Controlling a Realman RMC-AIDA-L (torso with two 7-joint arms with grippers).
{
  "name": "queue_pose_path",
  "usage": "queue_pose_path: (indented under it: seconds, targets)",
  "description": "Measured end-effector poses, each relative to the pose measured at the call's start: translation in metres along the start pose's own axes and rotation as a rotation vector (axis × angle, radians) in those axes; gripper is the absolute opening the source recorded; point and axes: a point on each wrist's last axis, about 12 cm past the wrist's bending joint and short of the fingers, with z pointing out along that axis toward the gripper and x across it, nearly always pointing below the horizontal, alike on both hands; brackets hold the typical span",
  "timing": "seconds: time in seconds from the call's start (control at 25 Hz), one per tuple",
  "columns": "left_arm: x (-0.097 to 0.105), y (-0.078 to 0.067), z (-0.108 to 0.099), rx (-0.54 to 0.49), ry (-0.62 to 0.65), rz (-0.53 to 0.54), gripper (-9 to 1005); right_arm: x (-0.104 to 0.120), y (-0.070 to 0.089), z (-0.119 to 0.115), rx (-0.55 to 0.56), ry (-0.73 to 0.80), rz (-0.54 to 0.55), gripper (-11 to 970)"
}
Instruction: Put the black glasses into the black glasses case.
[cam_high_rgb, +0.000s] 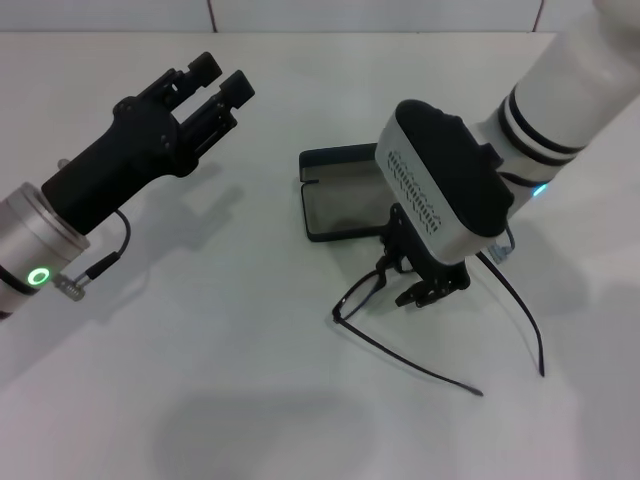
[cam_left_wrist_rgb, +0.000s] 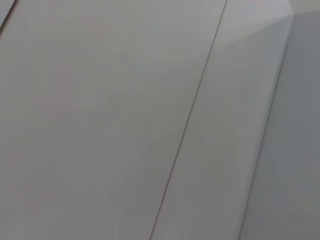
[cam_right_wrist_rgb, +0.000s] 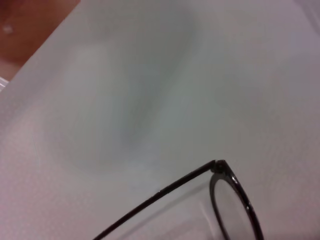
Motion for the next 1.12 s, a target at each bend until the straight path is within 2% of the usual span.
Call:
queue_pose_path:
  seconds: [0.4, 0.64, 0.8, 0.92, 0.96, 1.0, 1.04, 1.08, 1.12]
  targets:
    - [-0.001, 0.000, 0.005, 0.010, -0.001, 0.012, 583, 0.007, 0.004, 0.002, 0.036, -0.026, 0.034, 179]
    - [0.000, -0.002, 0.005, 0.023, -0.001, 0.009, 583, 0.015, 0.013, 0.002, 0.087, -0.084, 0.082, 101]
    - [-0.001, -0.007, 0.005, 0.073, -0.003, 0.003, 582, 0.034, 0.024, -0.024, 0.184, -0.219, 0.196, 101]
    - [-0.007, -0.013, 0.007, 0.165, -0.002, -0.003, 582, 0.054, 0.040, -0.046, 0.262, -0.345, 0.301, 101]
    - [-0.007, -0.013, 0.007, 0.165, -0.002, -0.003, 582, 0.062, 0.047, -0.051, 0.289, -0.389, 0.343, 101]
    - [-0.009, -0.014, 0.009, 0.198, 0.004, -0.009, 582, 0.071, 0.055, -0.055, 0.329, -0.438, 0.401, 101]
    - [-0.017, -0.019, 0.016, 0.304, 0.018, -0.028, 582, 0.071, 0.055, -0.055, 0.329, -0.438, 0.401, 101]
    - [-0.019, -0.020, 0.018, 0.331, 0.021, -0.033, 582, 0.088, 0.071, -0.062, 0.411, -0.543, 0.517, 101]
    - [-0.022, -0.021, 0.020, 0.369, 0.026, -0.046, 582, 0.092, 0.076, -0.063, 0.434, -0.577, 0.546, 101]
